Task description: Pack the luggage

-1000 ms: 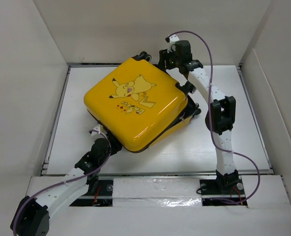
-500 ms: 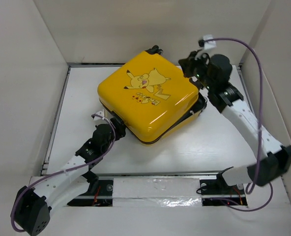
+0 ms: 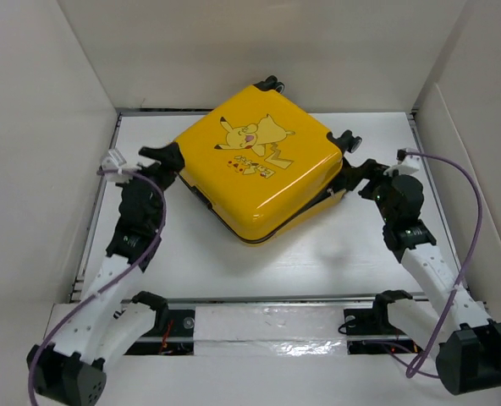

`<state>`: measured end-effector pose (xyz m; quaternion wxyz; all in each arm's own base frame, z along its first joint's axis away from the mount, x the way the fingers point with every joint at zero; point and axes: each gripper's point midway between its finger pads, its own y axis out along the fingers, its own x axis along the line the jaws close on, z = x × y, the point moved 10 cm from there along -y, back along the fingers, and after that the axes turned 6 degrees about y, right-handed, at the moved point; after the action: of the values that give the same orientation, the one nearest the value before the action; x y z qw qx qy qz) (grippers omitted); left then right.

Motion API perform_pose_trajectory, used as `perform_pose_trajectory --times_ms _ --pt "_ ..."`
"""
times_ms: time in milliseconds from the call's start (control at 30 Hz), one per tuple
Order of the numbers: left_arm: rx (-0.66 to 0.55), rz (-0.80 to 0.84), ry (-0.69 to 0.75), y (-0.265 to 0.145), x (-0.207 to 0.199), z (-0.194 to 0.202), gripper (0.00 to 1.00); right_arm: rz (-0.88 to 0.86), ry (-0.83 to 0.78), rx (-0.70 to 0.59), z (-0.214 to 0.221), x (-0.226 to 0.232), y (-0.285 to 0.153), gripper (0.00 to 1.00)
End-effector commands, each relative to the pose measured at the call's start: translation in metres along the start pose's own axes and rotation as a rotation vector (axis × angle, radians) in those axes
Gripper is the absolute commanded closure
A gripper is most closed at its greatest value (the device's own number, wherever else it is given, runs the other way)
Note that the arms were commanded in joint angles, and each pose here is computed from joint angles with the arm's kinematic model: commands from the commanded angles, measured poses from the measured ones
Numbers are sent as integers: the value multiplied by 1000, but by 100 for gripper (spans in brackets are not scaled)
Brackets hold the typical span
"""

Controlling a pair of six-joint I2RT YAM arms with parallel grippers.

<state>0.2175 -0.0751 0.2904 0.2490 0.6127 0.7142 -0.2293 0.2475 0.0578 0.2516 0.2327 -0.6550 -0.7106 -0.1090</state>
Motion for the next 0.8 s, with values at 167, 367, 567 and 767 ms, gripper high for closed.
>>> perform_pose_trajectory --times_ms 167,367,567,767 --pt "154 42 -87 153 -8 -39 15 69 147 -62 0 -36 15 18" --pt "497 4 23 262 22 -3 18 1 188 49 12 -48 47 17" --pt "626 46 52 307 46 24 19 -47 176 190 27 -43 78 31" --pt "713 117 -20 298 67 59 24 -181 103 359 53 -25 121 78"
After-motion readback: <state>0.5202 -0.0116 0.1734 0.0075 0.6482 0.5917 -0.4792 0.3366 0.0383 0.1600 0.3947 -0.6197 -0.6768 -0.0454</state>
